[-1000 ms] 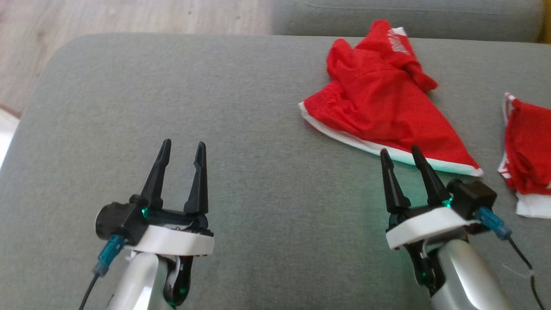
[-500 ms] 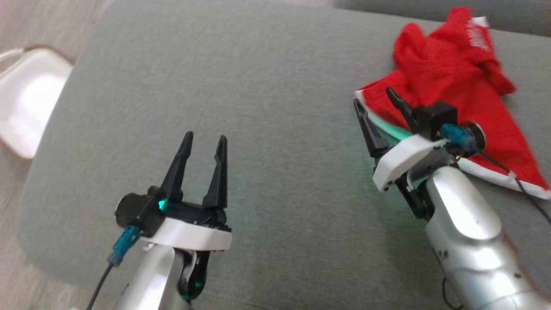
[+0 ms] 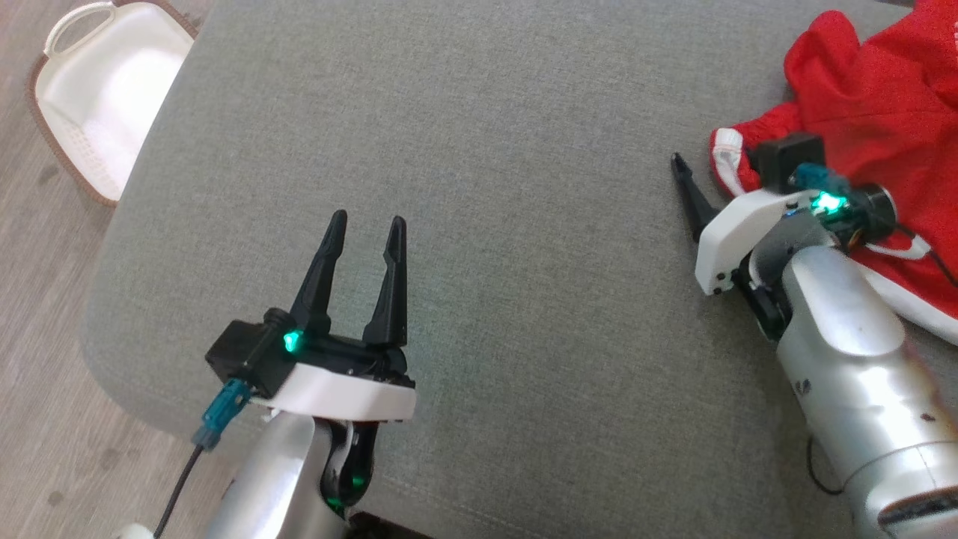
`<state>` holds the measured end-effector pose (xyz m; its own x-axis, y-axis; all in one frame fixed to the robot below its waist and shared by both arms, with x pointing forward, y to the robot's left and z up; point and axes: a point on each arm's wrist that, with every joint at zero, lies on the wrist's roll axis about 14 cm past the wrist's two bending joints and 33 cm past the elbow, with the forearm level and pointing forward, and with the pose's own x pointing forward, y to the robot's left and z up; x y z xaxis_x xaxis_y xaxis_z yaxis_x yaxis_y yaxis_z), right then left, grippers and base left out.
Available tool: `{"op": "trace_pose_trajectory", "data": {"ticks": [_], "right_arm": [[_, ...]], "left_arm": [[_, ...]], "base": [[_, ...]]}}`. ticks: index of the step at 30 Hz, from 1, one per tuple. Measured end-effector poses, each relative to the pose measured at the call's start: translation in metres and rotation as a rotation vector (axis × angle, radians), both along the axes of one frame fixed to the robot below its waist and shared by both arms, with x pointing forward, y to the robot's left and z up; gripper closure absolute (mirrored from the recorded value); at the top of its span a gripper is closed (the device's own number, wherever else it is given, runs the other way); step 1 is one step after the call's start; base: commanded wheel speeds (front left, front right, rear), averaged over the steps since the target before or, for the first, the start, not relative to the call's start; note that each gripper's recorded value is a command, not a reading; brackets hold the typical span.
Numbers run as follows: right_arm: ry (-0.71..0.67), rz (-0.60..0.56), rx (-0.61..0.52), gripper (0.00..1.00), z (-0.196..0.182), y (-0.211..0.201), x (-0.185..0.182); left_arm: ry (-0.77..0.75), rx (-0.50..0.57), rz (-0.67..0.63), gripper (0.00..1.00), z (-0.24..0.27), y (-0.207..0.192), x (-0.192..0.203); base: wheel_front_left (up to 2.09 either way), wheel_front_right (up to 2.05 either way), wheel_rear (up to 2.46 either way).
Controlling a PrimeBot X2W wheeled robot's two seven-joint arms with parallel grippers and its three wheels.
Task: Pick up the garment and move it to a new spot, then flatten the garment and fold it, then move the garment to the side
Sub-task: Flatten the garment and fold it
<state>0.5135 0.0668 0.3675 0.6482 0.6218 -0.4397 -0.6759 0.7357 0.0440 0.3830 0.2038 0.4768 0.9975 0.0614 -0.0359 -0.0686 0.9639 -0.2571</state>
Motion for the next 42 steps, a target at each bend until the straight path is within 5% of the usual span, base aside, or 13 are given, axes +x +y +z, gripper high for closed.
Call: {"op": "trace_pose_trajectory", "data": {"ticks": [3,5,17,28,29,30,42], "right_arm": [[0.009,-0.013,-0.009,0.00,-0.002,0.000,0.008],[0.014,-0.016,-0.010,1.00,-0.002,0.000,0.009],[-0.031,0.101,0.092,1.00,0.023,0.032,-0.029],[0.061,0.339,0.157,1.00,0.034,0.055,-0.122],[0.063,0.342,0.154,0.89,0.035,0.052,-0.124],[0.061,0.347,0.151,0.00,0.035,0.049,-0.126],[0.010,0.270,0.165,0.00,0.056,0.016,-0.118]], "left_arm": [[-0.003,-0.007,0.010,0.00,0.001,0.002,0.003],[-0.006,-0.007,0.007,0.00,0.002,0.001,0.004],[-0.033,-0.009,-0.045,0.00,0.009,-0.015,0.011],[-0.077,-0.003,-0.094,0.00,0.023,-0.029,0.011],[-0.080,0.000,-0.098,0.00,0.024,-0.030,0.011],[-0.083,0.003,-0.101,0.00,0.025,-0.031,0.011],[-0.129,-0.001,-0.144,0.00,0.038,-0.044,0.011]], "base": [[0.00,0.00,0.00],[0.00,0.00,0.00],[0.00,0.00,0.00],[0.00,0.00,0.00],[0.00,0.00,0.00],[0.00,0.00,0.00],[0.00,0.00,0.00]]}}
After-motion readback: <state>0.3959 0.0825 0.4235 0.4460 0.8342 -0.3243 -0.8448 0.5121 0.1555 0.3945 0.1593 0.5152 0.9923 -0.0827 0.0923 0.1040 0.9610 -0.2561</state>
